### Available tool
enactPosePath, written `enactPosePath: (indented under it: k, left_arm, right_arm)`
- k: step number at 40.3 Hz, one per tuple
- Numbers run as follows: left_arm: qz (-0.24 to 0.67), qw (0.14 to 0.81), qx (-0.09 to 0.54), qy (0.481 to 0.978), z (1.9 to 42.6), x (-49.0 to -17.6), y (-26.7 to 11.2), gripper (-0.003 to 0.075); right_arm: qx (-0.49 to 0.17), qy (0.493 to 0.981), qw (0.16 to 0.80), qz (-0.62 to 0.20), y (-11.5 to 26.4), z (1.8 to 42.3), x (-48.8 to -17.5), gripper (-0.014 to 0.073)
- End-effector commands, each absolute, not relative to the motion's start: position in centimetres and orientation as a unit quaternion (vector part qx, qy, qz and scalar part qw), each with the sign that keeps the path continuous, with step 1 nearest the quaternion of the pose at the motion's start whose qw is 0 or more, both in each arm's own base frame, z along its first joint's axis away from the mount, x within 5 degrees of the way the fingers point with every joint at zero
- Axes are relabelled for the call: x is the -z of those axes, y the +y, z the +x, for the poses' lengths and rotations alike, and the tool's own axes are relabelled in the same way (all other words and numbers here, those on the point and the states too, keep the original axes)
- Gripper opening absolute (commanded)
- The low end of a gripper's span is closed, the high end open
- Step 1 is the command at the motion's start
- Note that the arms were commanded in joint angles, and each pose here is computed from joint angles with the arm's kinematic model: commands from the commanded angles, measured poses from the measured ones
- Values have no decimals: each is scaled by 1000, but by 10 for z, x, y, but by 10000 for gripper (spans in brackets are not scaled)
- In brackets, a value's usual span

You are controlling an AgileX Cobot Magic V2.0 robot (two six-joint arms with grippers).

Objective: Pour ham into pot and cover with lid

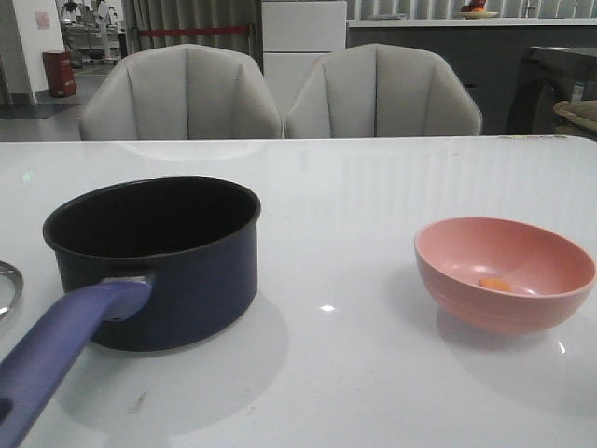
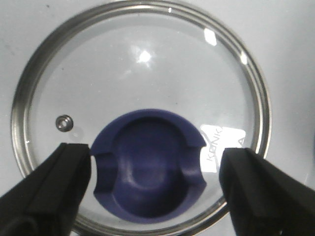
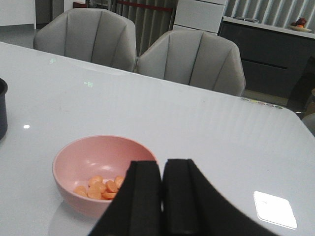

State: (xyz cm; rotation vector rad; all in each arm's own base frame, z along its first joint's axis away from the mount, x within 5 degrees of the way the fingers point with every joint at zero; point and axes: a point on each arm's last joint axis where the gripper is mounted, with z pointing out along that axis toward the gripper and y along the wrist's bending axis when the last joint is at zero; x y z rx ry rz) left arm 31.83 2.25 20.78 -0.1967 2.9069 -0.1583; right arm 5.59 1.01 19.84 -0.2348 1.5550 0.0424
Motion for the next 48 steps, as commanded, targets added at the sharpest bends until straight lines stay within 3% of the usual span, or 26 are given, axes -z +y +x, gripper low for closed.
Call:
enactPosePath:
  k: [1,12,25,36,48]
  left_arm:
    - [-63,183,61,979,311,-250,18,497]
    - [-62,347,54,934,259,-316,14,422]
    - [-23,536,72,841,182,-353,-10,386]
    - [64,606,136,781,114,-348,-33,386]
    - [71,674,157,718,65,-314,-23,386]
  right_arm:
    - [-16,668,738,-98,9,55,-203,150]
    - [-16,668,738,-98,9,55,-203,150]
    - [-16,668,738,-98,9,55,-203,150]
    - [-16,667,738,-97,9,55,-204,150]
    - [-16,665,740,-97,9,55,-204,150]
